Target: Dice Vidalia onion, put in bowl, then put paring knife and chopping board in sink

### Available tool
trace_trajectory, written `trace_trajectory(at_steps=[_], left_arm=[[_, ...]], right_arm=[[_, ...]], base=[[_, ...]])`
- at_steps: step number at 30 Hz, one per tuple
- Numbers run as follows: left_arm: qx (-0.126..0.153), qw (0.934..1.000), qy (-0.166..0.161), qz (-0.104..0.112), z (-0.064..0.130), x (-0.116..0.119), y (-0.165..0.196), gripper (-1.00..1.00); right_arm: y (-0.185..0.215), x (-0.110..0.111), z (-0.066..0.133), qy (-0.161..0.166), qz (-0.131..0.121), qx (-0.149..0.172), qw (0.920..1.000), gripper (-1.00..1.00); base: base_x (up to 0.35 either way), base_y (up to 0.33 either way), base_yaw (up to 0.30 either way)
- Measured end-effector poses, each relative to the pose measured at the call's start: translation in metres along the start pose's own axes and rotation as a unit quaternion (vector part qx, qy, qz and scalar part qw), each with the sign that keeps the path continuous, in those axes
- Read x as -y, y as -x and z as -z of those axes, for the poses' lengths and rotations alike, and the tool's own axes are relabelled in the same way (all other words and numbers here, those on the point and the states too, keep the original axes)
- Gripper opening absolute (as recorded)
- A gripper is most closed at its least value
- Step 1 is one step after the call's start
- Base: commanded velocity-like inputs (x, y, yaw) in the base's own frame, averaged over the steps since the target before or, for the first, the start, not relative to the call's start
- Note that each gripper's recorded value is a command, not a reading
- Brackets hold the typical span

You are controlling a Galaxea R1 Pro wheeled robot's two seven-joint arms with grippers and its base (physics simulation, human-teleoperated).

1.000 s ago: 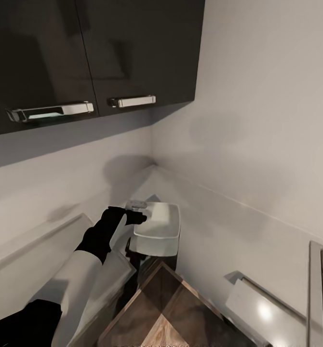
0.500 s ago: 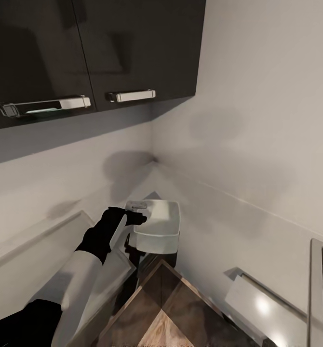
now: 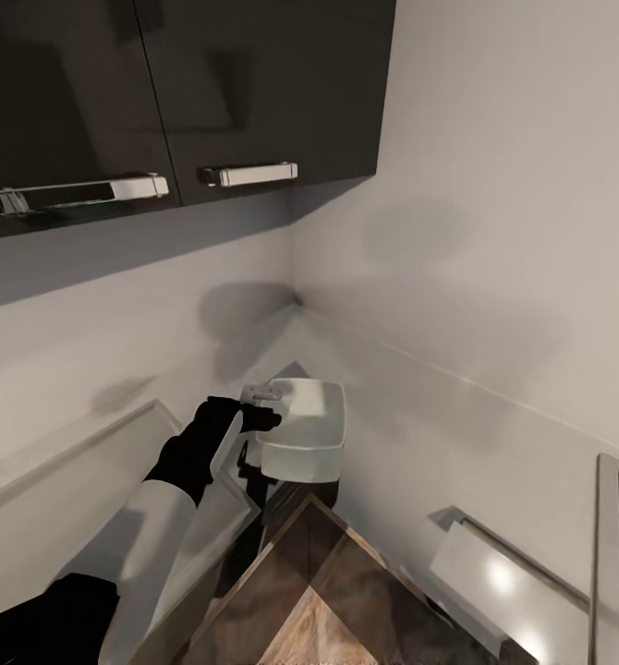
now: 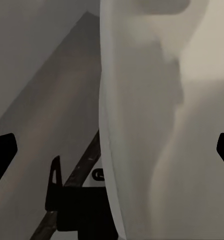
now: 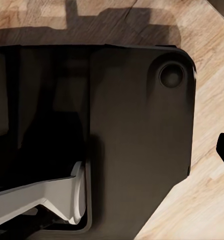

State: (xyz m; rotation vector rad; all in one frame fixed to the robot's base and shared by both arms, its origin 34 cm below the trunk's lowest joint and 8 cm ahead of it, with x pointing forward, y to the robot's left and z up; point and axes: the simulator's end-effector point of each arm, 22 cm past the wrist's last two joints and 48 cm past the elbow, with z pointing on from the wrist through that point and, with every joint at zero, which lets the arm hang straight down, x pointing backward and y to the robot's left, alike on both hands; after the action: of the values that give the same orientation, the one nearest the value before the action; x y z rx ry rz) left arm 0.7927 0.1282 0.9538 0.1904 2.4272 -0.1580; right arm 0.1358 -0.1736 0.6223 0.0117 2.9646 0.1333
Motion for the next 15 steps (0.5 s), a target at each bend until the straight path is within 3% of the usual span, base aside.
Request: trace_trajectory(at_steps=[14,15], left_arm=[[-0.010,1.0000,-0.001,0.001,-0.0054,-0.0003,-0.0084,1.00],[-0.010,0.9999,0.000,0.001,-0.0060,-0.0003,-0.0091,-1.00]], right_arm=[[-0.0025,0.0000,0.0003,0.000,0.000,-0.003,1.0000,1.00],[-0.0030,0.0000,0.0003,0.000,0.000,-0.004,1.0000,1.00]], base=[[0.000,0.000,0.000],[0.000,0.000,0.000]])
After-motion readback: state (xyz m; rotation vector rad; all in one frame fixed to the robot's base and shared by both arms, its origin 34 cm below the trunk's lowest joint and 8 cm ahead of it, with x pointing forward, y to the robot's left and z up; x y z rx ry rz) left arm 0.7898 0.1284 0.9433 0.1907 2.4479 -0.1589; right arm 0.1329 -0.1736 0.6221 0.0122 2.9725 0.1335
